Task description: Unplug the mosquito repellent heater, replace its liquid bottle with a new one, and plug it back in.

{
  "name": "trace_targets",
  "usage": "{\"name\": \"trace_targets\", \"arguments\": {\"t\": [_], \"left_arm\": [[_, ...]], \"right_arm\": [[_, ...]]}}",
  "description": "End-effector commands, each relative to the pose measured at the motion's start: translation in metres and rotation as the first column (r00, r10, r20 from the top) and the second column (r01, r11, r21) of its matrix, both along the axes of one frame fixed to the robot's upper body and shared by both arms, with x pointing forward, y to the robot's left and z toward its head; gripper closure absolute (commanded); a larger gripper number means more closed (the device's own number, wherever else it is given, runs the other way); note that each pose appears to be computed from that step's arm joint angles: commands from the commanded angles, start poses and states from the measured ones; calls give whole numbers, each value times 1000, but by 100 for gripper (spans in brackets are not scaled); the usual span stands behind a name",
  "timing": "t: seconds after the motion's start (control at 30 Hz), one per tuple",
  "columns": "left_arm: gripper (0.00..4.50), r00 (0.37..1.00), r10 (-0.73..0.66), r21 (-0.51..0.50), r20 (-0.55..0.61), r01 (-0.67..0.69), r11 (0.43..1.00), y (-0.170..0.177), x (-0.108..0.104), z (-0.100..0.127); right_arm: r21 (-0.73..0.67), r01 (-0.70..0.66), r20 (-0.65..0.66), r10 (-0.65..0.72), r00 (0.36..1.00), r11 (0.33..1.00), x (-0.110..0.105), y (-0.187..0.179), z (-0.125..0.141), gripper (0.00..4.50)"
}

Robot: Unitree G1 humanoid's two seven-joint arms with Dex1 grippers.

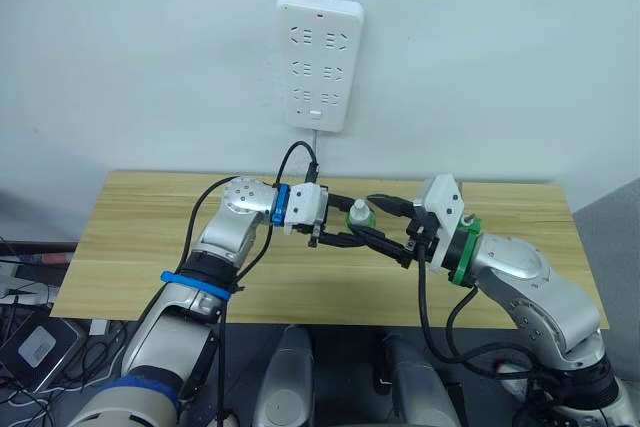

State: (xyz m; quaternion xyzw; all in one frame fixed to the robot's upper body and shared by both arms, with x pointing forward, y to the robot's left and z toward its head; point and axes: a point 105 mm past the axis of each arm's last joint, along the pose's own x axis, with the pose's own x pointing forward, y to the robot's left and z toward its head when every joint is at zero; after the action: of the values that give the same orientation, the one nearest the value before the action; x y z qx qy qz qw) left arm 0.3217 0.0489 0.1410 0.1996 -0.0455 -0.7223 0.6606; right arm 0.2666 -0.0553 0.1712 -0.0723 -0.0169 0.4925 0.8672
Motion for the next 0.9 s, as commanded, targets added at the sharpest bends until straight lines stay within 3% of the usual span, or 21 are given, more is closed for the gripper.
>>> {"name": "trace_targets", "arguments": {"t": [0.03, 0.1, 0.23, 0.37, 0.53, 0.67, 0.8, 0.9], "left_arm": [[226, 999, -4, -27, 35, 5, 1000, -1, 0, 10], [226, 999, -4, -25, 35, 5, 1000, 0, -1, 9], [226, 999, -6, -26, 31, 7, 1000, -1, -2, 8], [226, 1000, -18, -27, 25, 19, 999, -2, -6, 6], [226, 993, -108, 12, 50, 108, 994, 0, -23, -3], [226, 968, -248, 38, 32, 247, 968, 1, -49, -8], [226, 943, -332, 76, 26, 329, 941, 3, -65, -9], [226, 939, -342, 87, 23, 339, 937, 4, -67, -10]], "right_arm": [[19, -9, 42, 8, 999, 1000, -1, 4, 7, 174], [19, -9, 39, 8, 999, 1000, -1, 4, 6, 213], [23, -17, 38, 16, 999, 1000, 0, 5, 5, 347], [23, -47, 49, 45, 998, 999, -2, 6, 7, 347], [-30, -231, 63, 233, 970, 972, -18, 18, 9, 347], [-129, -555, 33, 563, 826, 822, -35, 29, 8, 347], [-160, -698, 0, 707, 707, 698, -33, 32, 9, 347], [-194, -717, 10, 733, 680, 669, -22, 31, 9, 347]]}}
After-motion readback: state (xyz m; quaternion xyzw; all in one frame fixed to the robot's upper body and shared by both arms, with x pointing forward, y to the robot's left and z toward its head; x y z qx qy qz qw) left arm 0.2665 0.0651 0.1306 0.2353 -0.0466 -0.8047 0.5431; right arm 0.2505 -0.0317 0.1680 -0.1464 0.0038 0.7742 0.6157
